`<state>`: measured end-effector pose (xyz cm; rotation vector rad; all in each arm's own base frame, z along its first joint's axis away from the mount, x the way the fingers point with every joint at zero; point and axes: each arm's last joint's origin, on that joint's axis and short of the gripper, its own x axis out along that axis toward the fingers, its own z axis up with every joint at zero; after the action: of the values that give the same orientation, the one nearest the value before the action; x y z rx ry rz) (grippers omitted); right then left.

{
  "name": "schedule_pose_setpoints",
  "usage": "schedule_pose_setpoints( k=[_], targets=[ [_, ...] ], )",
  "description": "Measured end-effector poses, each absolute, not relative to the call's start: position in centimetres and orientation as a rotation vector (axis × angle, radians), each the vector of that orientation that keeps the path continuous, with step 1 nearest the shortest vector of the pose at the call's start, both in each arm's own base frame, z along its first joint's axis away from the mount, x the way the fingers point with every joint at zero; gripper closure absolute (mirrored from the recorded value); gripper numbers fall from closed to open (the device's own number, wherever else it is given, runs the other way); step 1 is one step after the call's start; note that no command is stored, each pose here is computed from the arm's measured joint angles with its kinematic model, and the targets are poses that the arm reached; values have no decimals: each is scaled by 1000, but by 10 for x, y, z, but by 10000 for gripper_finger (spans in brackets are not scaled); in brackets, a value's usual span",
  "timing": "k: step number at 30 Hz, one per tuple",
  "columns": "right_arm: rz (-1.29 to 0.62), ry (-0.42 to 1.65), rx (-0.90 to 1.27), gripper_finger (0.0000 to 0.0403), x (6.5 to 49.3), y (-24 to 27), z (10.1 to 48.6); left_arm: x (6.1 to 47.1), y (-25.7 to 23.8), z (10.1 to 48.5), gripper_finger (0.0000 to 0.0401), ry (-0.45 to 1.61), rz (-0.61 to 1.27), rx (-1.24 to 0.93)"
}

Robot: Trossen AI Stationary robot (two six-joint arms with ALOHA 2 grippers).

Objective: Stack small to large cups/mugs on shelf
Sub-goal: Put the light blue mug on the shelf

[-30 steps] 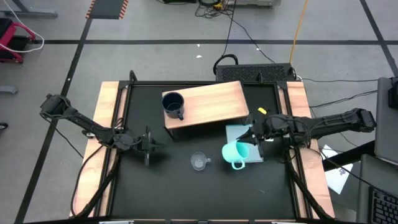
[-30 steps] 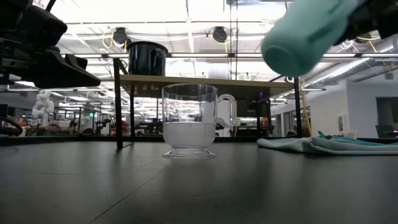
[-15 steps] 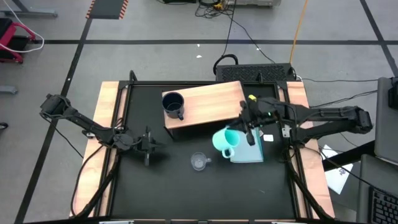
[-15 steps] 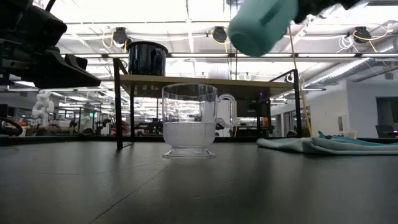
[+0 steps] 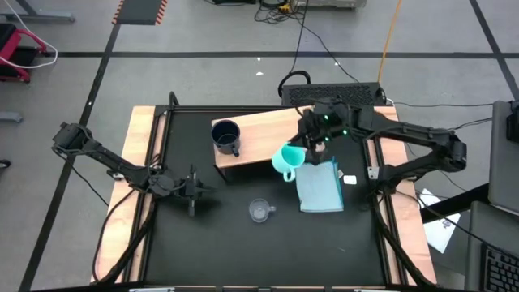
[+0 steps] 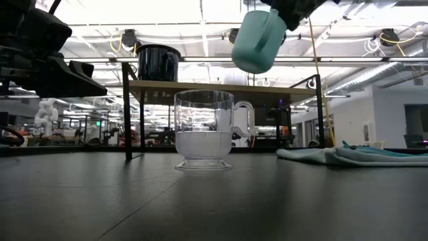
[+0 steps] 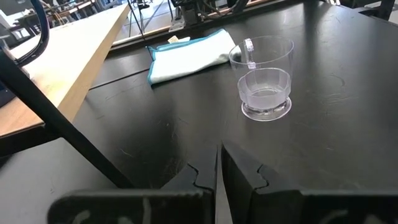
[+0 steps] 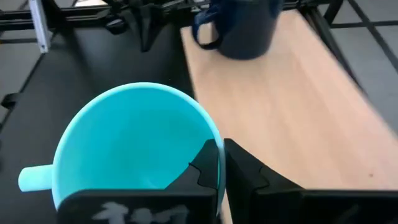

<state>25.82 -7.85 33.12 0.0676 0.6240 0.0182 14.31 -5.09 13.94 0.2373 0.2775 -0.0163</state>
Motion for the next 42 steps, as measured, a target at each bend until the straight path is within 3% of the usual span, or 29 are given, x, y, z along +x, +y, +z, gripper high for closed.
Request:
schedule_pose_setpoints(
  k=[11,24,42],
  targets=[
    [23,716,2,401,289,-112,355,143,-51,138,375,293,-18,248],
    [38,853,-5,402,332,-149,348,143,-51,137,375,297,-23,286],
    [15,873,-8,402,344,-176,351,143,-51,138,375,296,-27,302]
  ],
)
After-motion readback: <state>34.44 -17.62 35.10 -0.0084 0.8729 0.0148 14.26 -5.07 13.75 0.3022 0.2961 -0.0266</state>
